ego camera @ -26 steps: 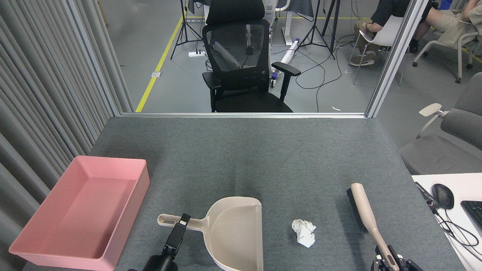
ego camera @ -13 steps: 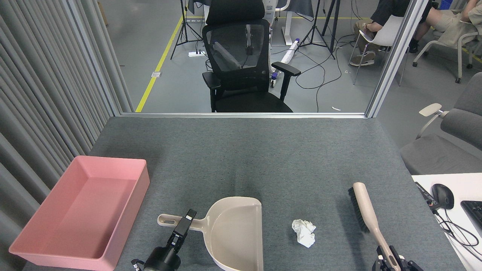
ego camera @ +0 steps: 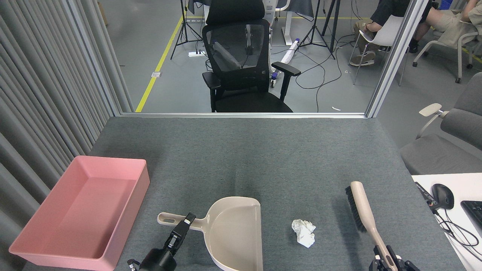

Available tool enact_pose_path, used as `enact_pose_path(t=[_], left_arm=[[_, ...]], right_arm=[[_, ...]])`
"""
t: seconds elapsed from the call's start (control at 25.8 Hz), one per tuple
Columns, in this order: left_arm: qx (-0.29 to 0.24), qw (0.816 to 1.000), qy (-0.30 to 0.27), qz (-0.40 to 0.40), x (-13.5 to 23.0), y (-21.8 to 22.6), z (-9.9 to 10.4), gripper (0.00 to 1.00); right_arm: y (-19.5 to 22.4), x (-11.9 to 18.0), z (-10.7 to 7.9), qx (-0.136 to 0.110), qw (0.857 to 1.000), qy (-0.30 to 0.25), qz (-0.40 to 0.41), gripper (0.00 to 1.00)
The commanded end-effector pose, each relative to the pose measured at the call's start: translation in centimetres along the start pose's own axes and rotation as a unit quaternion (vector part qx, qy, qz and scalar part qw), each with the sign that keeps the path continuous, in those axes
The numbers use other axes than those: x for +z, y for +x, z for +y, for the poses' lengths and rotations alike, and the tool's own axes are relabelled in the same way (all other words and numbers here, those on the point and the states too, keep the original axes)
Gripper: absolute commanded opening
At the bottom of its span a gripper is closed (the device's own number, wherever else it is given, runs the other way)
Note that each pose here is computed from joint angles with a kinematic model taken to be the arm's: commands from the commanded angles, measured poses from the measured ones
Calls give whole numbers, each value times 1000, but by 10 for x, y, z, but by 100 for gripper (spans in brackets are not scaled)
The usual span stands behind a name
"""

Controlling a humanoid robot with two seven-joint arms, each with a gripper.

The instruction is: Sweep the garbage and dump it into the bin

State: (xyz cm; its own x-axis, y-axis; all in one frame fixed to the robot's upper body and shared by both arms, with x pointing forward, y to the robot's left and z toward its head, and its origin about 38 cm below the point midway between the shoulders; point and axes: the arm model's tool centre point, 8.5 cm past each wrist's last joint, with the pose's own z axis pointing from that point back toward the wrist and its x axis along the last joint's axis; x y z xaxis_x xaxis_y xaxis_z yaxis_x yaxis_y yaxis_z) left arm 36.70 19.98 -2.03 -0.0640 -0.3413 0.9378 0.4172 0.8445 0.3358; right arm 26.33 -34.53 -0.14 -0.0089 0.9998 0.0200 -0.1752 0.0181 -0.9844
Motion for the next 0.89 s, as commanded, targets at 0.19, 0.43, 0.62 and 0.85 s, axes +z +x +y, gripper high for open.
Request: enact_pose_path(t=[0.19,0.43,0.62,0.85], left_arm=[[-4,999,-32,-11,2,1,-2,9],[-14,999,-38,-8,0,2,-1,6],[-23,999,-39,-2,0,1,-2,6],[-18,999,-23,12,0,-1,1,6]], right_arm=[[10,17,9,-7,1000,8,-14,17],[13,34,20,-11,1000,19,-21,17],[30,35,25,-32,999,19,-24,17],[45,38,32,-40,998,28,-47,15]])
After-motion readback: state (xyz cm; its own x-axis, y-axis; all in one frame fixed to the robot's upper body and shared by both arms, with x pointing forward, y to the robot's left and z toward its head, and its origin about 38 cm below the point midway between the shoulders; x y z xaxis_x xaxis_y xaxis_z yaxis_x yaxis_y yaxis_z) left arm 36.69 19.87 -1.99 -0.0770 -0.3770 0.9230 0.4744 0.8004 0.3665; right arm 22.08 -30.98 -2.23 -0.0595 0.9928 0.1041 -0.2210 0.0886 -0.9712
